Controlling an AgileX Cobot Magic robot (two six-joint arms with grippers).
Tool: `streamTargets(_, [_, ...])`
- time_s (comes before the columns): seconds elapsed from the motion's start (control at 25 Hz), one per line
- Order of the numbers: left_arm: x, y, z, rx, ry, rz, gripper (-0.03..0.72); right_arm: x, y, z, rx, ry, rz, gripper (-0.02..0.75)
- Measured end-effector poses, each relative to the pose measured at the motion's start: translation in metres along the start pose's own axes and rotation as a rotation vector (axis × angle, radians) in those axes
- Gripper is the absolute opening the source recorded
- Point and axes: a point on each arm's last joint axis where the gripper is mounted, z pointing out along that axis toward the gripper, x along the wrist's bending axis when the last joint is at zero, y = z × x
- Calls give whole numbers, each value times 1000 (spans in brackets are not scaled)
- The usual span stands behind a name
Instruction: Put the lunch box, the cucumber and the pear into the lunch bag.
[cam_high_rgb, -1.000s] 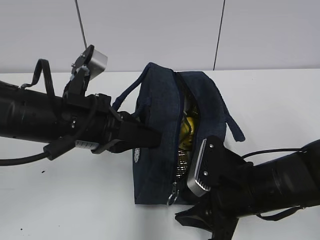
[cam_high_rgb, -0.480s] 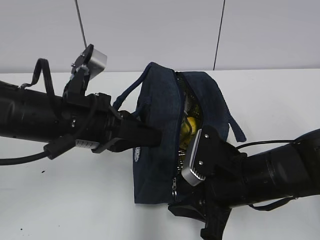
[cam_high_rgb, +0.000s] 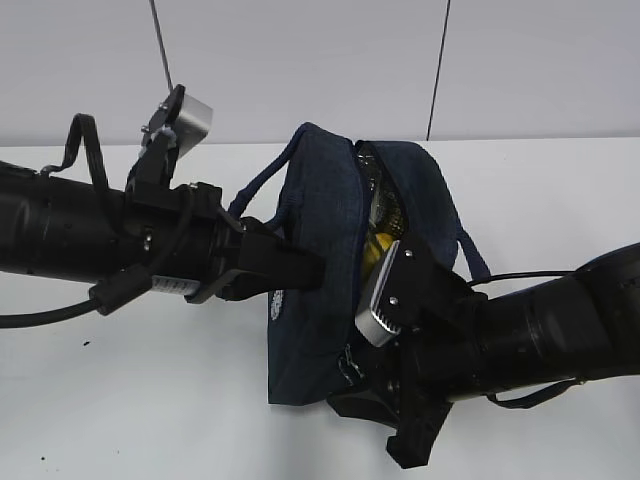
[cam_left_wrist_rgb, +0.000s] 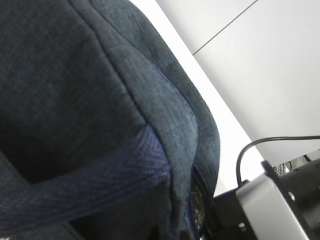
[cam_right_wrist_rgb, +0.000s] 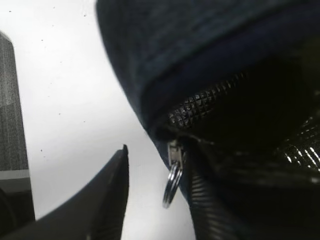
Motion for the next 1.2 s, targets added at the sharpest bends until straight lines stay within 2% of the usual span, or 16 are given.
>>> streamTargets(0.08, [0, 0, 0, 0, 0, 0, -15, -1, 0, 0, 0, -3, 2, 281])
streamTargets(0.28, [0, 0, 0, 0, 0, 0, -15, -2, 0, 0, 6, -11, 3, 85])
streamTargets(0.4, [1, 0, 0, -1, 6, 0, -15, -2, 0, 0, 7, -13, 5, 9])
streamTargets(0.6, [3, 1, 0, -9, 35, -3, -15, -2, 0, 0, 7, -13, 25, 6])
streamTargets(0.92, [12, 2, -1, -28, 138, -7, -1, 0, 0, -2, 25, 1, 91, 6])
streamTargets(1.04, [14, 3, -1, -30, 157, -5, 48, 2, 2, -5, 33, 10, 107, 6])
streamTargets(1.2, [16, 2, -1, -21, 178, 11, 195, 5, 7, -13, 35, 14, 113, 6])
